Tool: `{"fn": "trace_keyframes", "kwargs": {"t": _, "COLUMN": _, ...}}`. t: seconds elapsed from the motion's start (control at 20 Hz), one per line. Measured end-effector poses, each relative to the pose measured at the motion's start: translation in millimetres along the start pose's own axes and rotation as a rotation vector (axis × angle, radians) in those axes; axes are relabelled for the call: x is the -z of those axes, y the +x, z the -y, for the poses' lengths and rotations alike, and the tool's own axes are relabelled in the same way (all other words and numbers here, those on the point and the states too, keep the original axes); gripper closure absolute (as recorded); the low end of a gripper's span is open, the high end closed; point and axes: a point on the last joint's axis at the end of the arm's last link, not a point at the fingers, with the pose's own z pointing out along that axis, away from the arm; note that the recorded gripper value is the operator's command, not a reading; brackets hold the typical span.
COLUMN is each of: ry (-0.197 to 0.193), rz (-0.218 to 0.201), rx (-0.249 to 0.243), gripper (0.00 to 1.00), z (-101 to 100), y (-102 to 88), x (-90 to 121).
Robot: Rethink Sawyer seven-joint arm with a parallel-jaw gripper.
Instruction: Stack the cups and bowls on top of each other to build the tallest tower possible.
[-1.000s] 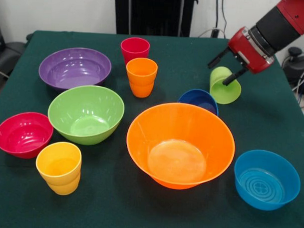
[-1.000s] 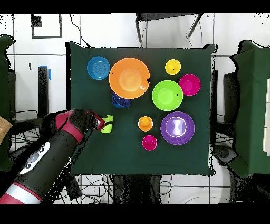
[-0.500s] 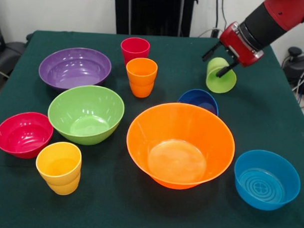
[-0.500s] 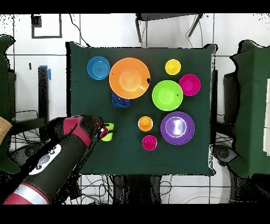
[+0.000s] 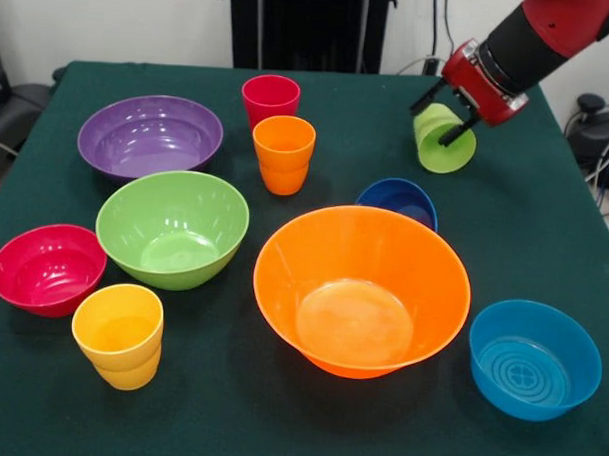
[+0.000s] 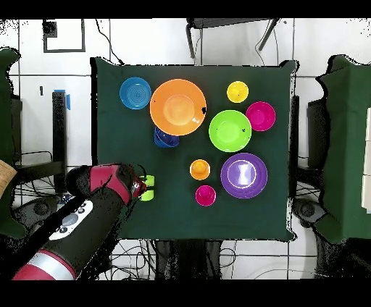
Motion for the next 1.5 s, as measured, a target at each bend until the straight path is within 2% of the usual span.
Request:
{"fn": "trace_keyframes", "kwargs": {"t": 0.2, "ry": -0.008, "rz": -0.06, "rx": -0.018, "gripper": 0.0, "z": 1.5, "y": 7.3, "x": -4.9}}
{"fn": "trace_keyframes", "kwargs": {"t": 0.4, "ry": 0.006, "rz": -0.142, "rx": -0.034, "gripper": 0.0, "z": 7.2, "y": 15.1, "x": -12.4}}
{"fn": "trace_keyframes", "kwargs": {"t": 0.5, "ry": 0.014, "rz": -0.17, "rx": -0.039, "gripper": 0.0, "z": 10.8, "y": 16.9, "x": -15.4}}
{"fn": "trace_keyframes", "kwargs": {"t": 0.55, "ry": 0.028, "rz": -0.198, "rx": -0.048, "gripper": 1.0, "z": 17.2, "y": 17.9, "x": -21.2}}
{"fn": "trace_keyframes", "kwargs": {"t": 0.95, "ry": 0.045, "rz": -0.232, "rx": -0.078, "gripper": 1.0, "z": 34.5, "y": 14.6, "x": -24.7}}
{"fn": "trace_keyframes", "kwargs": {"t": 1.3, "ry": 0.045, "rz": -0.251, "rx": -0.074, "gripper": 1.0, "z": 35.5, "y": 22.9, "x": -25.5}}
{"fn": "trace_keyframes", "kwargs": {"t": 1.5, "ry": 0.01, "rz": -0.278, "rx": -0.086, "gripper": 1.0, "z": 35.5, "y": 23.8, "x": -24.4}}
